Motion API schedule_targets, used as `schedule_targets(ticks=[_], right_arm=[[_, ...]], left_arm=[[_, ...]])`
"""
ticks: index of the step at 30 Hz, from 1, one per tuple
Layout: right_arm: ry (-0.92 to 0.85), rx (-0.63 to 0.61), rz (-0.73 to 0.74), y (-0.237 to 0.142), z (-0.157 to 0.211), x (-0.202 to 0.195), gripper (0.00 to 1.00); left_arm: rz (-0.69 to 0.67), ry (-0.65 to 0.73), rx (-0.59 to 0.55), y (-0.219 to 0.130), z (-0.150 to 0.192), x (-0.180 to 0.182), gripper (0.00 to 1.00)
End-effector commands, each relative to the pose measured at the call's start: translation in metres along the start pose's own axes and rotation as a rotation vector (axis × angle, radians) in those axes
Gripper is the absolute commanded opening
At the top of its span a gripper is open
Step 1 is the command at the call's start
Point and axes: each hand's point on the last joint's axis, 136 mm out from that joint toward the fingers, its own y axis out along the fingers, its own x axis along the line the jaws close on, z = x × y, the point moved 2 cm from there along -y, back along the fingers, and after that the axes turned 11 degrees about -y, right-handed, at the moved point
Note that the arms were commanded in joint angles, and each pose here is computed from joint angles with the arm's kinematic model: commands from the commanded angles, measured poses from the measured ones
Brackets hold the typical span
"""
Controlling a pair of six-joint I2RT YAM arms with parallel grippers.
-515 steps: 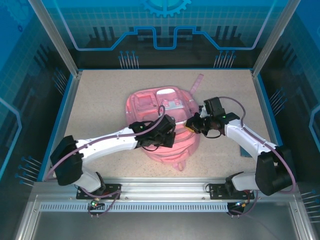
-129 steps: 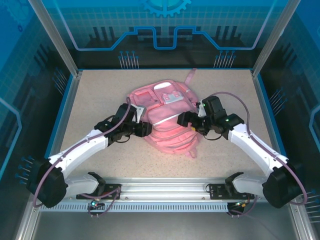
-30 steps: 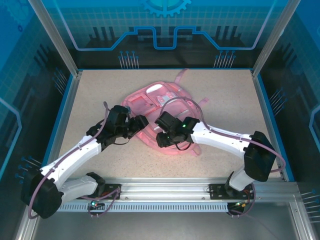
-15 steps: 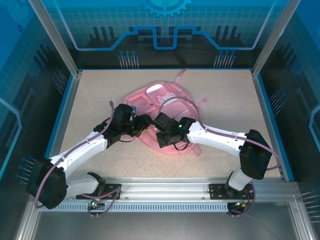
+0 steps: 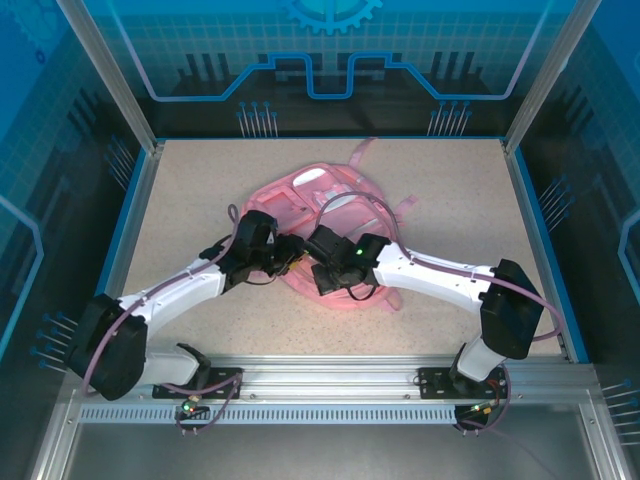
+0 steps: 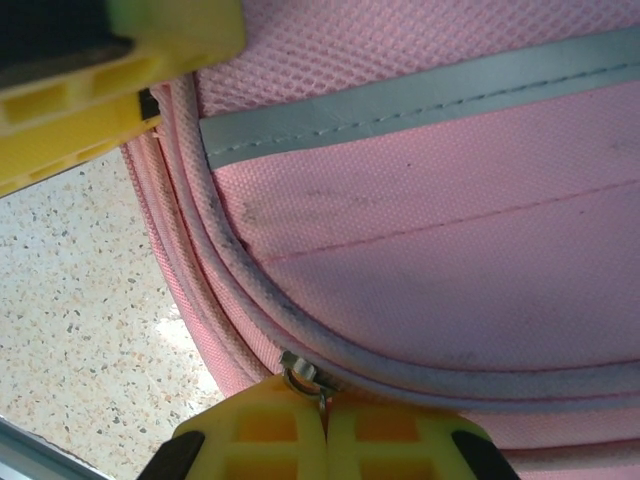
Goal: Pack the student bag
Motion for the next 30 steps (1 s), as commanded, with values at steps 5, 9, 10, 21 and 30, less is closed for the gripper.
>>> schedule_targets(ticks=[5,9,10,21,30], right_arm=[[-0.025,-0.020,0.134,-0.018,0.004,-0.025,0.00],[-0.010,-0.011,0.218,-0.022,0.016,-0.058,0.00],[0.000,-0.010,0.228,-0.023,0.018,-0.067,0.00],[0.117,-0.030,0.209,-0.034,0.021,-0.121,0.00],[-0.053,-0.079,-0.271,-0.022,-0.004,-0.002,0.00]], left_arm=[[-0.054,0.023,-0.082,0.003,-0.013,0.001,0.02],[-0.086,0.058,-0.125,-0.008,-0.021,0.005,0.00],[-0.094,0.063,-0.134,-0.011,-0.023,0.006,0.00],[-0.099,0.132,-0.113,-0.020,-0.031,-0.003,0.00],[-0.161,0.200,-0.268,-0.044,-0.070,-0.026,0.09]])
